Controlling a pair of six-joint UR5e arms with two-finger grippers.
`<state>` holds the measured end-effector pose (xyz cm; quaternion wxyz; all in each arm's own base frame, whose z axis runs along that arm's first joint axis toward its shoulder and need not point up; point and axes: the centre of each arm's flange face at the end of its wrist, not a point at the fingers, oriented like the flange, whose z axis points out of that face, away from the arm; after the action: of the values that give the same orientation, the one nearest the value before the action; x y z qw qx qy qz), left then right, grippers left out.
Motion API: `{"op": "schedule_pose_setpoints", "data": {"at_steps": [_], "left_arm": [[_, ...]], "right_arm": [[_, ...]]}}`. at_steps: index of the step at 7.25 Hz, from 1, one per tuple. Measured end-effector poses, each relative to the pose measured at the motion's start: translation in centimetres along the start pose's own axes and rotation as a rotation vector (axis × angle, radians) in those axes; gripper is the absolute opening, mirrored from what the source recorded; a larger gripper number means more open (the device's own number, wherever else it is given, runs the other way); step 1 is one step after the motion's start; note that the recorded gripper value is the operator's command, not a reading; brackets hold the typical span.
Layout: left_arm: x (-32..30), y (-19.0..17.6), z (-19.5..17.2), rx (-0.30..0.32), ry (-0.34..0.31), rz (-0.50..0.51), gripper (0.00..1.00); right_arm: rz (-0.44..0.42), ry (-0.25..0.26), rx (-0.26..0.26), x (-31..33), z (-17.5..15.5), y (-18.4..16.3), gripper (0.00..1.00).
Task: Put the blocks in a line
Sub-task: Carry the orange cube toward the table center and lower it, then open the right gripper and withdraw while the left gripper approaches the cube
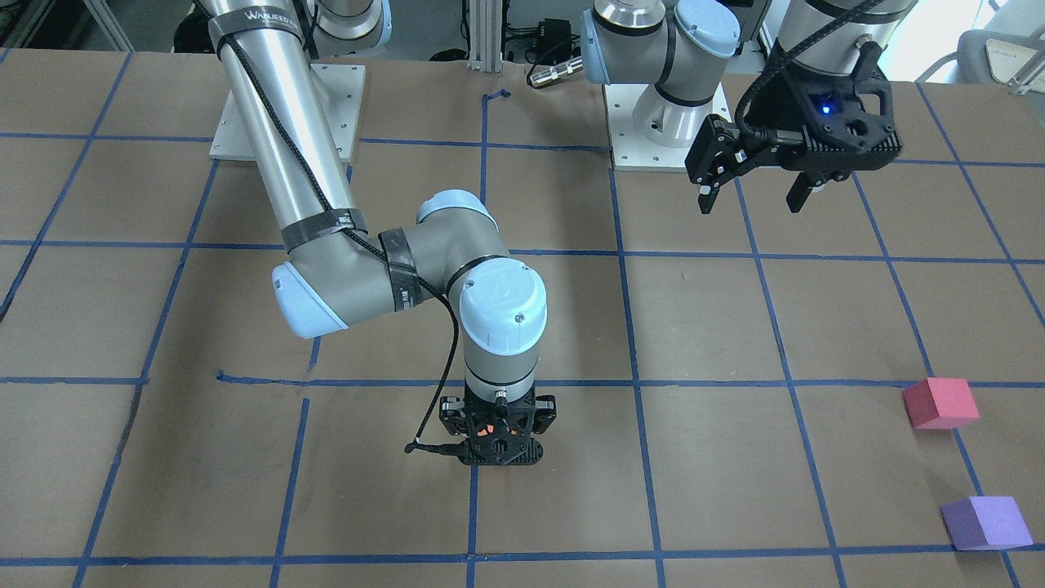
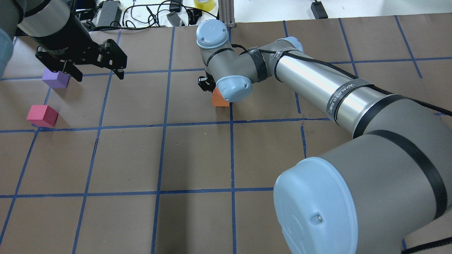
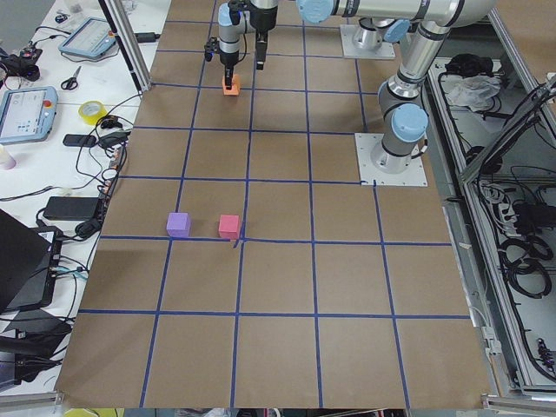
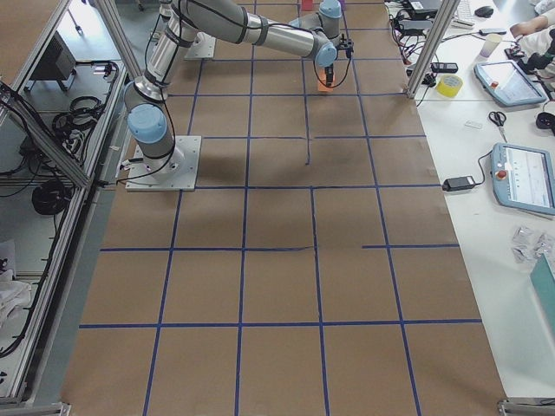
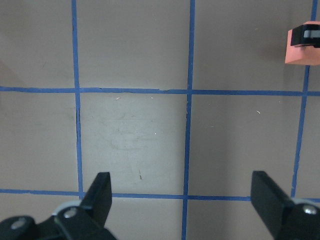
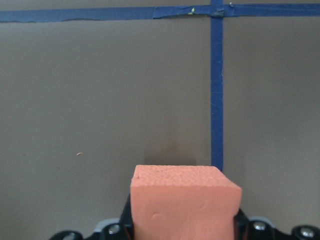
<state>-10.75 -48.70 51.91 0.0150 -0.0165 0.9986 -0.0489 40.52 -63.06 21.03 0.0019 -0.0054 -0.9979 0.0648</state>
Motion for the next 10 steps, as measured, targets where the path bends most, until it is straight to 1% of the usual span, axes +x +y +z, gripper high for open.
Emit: {"op": "schedule_pose_setpoints", "data": {"at_steps": [1, 4, 5, 6, 7, 8, 9, 10], "left_arm": [[0.0, 0.0, 0.0, 0.0, 0.0, 0.0, 1.0], [0.0, 0.0, 0.1, -0.001, 0.0, 0.0, 1.0], [0.0, -0.1, 0.1, -0.001, 0.001, 0.0, 1.0], [0.0, -0.2, 0.2, -0.002, 0.0, 0.0, 1.0], [0.0, -0.7, 0.5, 0.012, -0.002, -0.001, 1.0], [0.0, -1.7, 1.0, 0.045, -0.002, -0.001, 1.0], [0.0, -2.8, 2.1, 0.073, 0.0, 0.002, 1.0], [0.1, -4.2, 3.9, 0.082, 0.004, 0.01, 1.0]], "right_arm": [[0.005, 0.001, 0.001, -0.1, 0.4, 0.0, 0.99], [0.023, -0.001, 0.026, -0.2, -0.5, -0.1, 1.0], [0.021, -0.008, 0.034, -0.2, -1.4, -0.1, 1.0], [0.016, -0.015, 0.047, 0.0, -3.0, -0.1, 1.0], [-0.001, -0.029, 0.07, 0.7, -5.7, -0.1, 1.0], [-0.028, -0.052, 0.088, 1.8, -9.3, -0.2, 1.0], [-0.058, -0.062, 0.083, 3.2, -12.9, 0.2, 1.0], [-0.098, -0.055, 0.055, 5.4, -16.5, 0.7, 1.0]]}}
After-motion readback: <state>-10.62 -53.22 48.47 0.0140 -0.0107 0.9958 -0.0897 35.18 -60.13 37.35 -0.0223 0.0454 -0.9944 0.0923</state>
